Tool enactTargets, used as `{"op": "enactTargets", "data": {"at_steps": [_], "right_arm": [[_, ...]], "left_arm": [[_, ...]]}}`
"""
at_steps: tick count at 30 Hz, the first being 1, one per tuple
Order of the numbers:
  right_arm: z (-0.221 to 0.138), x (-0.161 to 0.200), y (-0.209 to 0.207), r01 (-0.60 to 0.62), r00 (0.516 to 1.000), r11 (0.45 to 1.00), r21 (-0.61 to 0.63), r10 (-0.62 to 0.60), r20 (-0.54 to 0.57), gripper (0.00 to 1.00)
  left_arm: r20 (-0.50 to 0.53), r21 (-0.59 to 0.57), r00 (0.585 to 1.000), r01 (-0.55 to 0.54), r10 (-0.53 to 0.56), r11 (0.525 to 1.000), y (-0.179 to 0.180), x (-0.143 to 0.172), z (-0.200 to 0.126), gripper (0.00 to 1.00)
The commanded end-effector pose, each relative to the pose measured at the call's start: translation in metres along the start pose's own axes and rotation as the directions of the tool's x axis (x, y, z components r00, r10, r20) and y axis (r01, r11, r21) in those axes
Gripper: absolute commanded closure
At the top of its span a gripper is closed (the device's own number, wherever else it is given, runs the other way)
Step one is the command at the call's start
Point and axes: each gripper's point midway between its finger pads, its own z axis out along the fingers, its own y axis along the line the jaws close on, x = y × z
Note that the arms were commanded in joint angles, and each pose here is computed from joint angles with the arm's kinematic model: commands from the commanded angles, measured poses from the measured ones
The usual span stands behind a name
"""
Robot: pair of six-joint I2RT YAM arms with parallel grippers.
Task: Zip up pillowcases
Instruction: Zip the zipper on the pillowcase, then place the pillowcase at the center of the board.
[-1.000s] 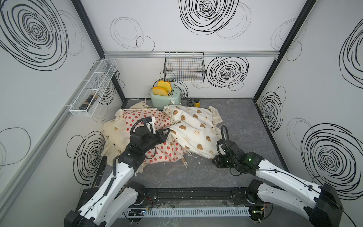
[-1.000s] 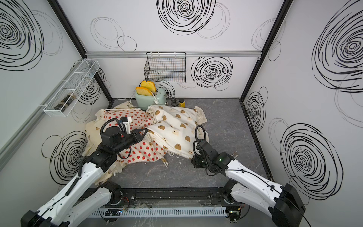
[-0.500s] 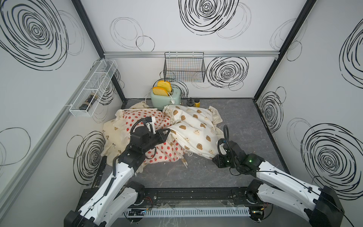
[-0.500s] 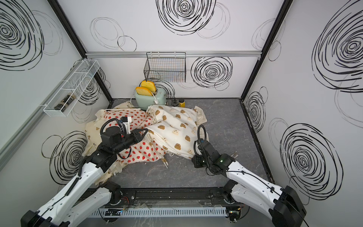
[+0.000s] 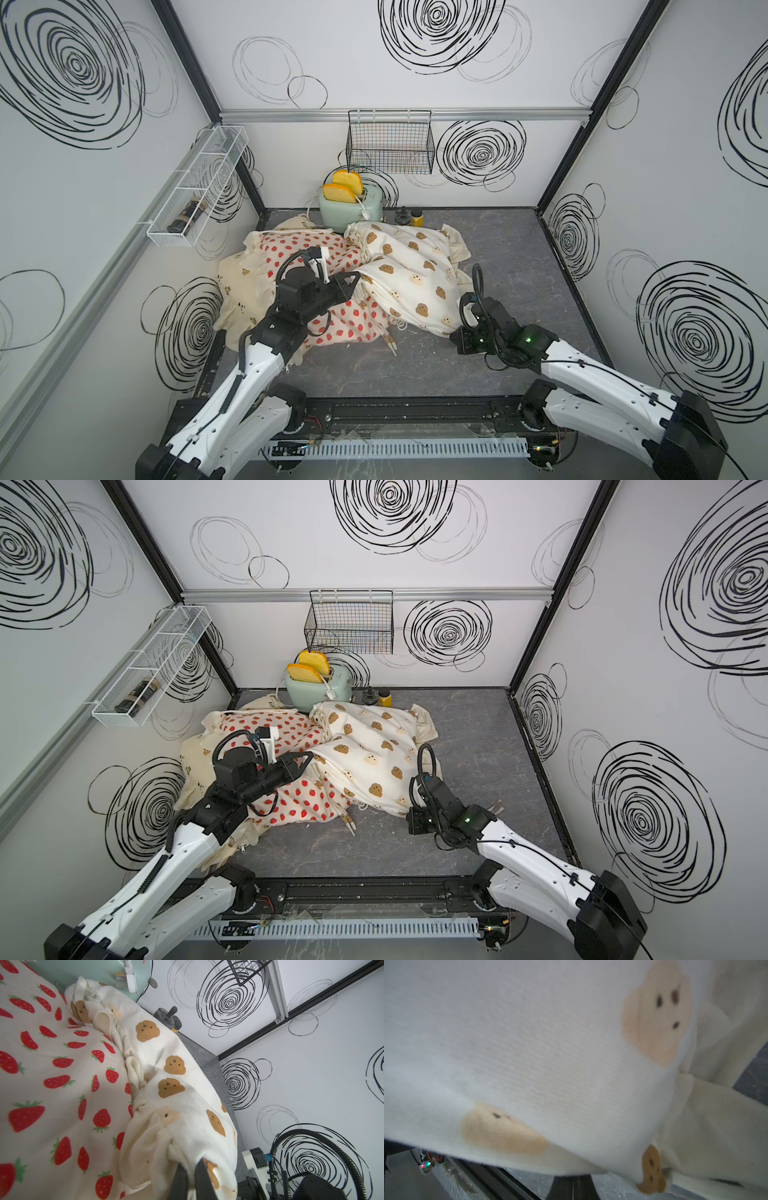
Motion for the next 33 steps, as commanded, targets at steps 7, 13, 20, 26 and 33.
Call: {"op": "enactTargets", "data": {"at_steps": [7, 13, 20, 26, 33], "right_arm": [[-0.004, 0.013, -0.041, -0.180, 0.981, 0.968, 0.172, 0.190, -0.040, 1.00], [-0.009, 0.022, -0.052, -0.230, 0.967, 0.951, 0.204, 0.247, -0.062, 1.00], [-0.015, 0.030, -0.068, -0.279, 0.951, 0.927, 0.251, 0.303, -0.060, 1.00], [-0.020, 0.004, -0.056, -0.264, 0.963, 0.949, 0.170, 0.268, 0.002, 0.89], [-0.052, -0.048, -0.026, -0.213, 0.971, 0.975, 0.065, 0.204, 0.124, 0.56]], "left_arm": [[0.102, 0.031, 0.995, -0.019, 0.016, 0.999, -0.011, -0.027, -0.005, 1.00], [0.131, 0.023, 0.991, -0.020, 0.017, 1.000, -0.006, -0.042, -0.009, 1.00], [0.133, 0.034, 0.991, -0.028, 0.023, 0.999, -0.007, -0.046, -0.008, 1.00], [0.059, 0.041, 0.996, -0.068, 0.066, 0.997, -0.019, -0.016, 0.004, 1.00], [0.060, -0.179, 0.974, -0.204, 0.217, 0.963, 0.008, -0.021, -0.012, 0.35]]}}
